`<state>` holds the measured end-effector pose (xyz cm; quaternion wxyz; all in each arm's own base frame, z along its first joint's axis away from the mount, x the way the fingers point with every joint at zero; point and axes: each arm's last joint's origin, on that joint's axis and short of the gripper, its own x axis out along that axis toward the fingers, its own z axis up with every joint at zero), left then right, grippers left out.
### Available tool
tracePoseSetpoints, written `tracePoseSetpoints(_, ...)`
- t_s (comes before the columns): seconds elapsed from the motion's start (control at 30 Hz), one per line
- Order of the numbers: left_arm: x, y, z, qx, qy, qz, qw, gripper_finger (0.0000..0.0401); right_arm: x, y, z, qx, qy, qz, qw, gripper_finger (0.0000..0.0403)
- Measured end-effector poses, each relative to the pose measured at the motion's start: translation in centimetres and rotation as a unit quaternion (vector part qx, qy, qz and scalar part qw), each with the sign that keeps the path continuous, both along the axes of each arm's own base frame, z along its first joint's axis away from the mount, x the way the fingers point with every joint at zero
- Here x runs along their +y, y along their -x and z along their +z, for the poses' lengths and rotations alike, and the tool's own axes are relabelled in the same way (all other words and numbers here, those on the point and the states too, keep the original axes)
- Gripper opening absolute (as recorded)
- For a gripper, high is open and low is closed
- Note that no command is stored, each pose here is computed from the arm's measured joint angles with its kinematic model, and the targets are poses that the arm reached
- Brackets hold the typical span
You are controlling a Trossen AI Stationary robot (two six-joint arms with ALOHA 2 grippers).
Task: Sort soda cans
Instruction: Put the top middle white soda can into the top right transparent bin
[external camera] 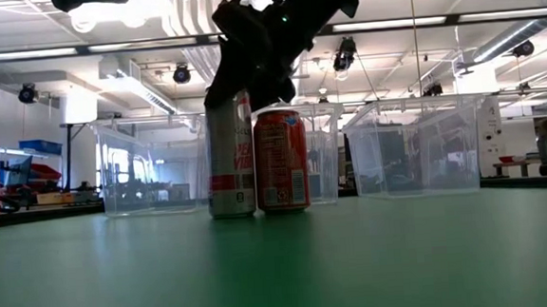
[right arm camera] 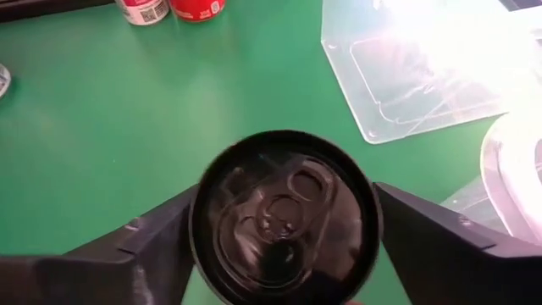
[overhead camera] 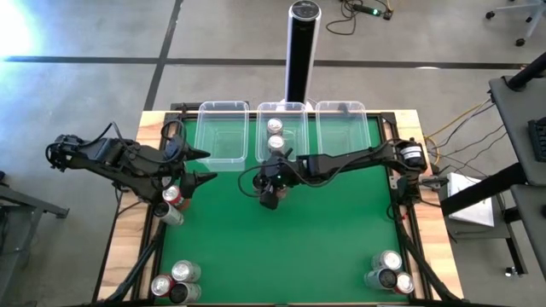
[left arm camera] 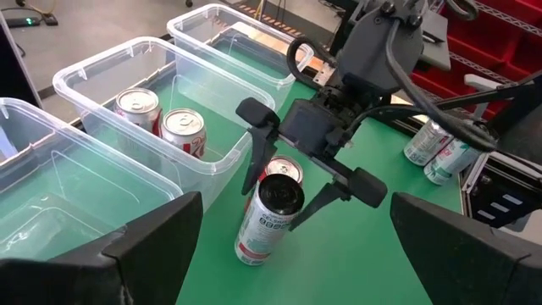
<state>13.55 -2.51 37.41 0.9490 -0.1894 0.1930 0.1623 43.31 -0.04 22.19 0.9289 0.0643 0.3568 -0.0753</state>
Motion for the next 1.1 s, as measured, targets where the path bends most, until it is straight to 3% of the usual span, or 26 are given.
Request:
tracePoseSetpoints(0.13, 0.0, 0.0, 0.0, 0.000, 0.000, 0.000, 1.000, 0.0366, 0.0, 0.0, 0.3, -0.001, -0.004, -0.004, 1.000, 0.0251)
tracePoseSetpoints(0.23, 0.0, 0.0, 0.0, -0.001, 0.000, 0.000, 1.000, 0.0366, 0.1, -0.4, 1.7, -0.011, -0.028, 0.008, 1.000, 0.0249)
tracePoseSetpoints(0.43, 0.0, 0.1, 0.1, -0.002, 0.001, 0.000, 1.000, 0.0366, 0.4, -1.1, 8.9, -0.078, -0.037, 0.026, 0.996, 0.0249)
tracePoseSetpoints(0.57, 0.0, 0.1, 0.1, -0.003, 0.001, 0.000, 1.000, 0.0366, 0.2, -0.4, 14.1, -0.107, -0.007, 0.026, 0.994, 0.0249)
tracePoseSetpoints(0.7, 0.0, 0.2, 0.1, -0.004, 0.004, 0.001, 1.000, 0.0366, -0.8, 2.3, 19.1, -0.098, 0.052, -0.015, 0.994, 0.0249)
tracePoseSetpoints(0.87, 0.1, 0.3, 0.1, -0.006, 0.000, -0.001, 1.000, 0.0366, -2.3, 6.4, 21.3, -0.033, 0.087, -0.078, 0.993, 0.0249)
tracePoseSetpoints(1.1, 0.2, 0.5, 0.2, -0.014, 0.016, 0.006, 1.000, 0.0366, -3.4, 13.5, 25.1, -0.054, 0.146, -0.178, 0.971, 0.0249)
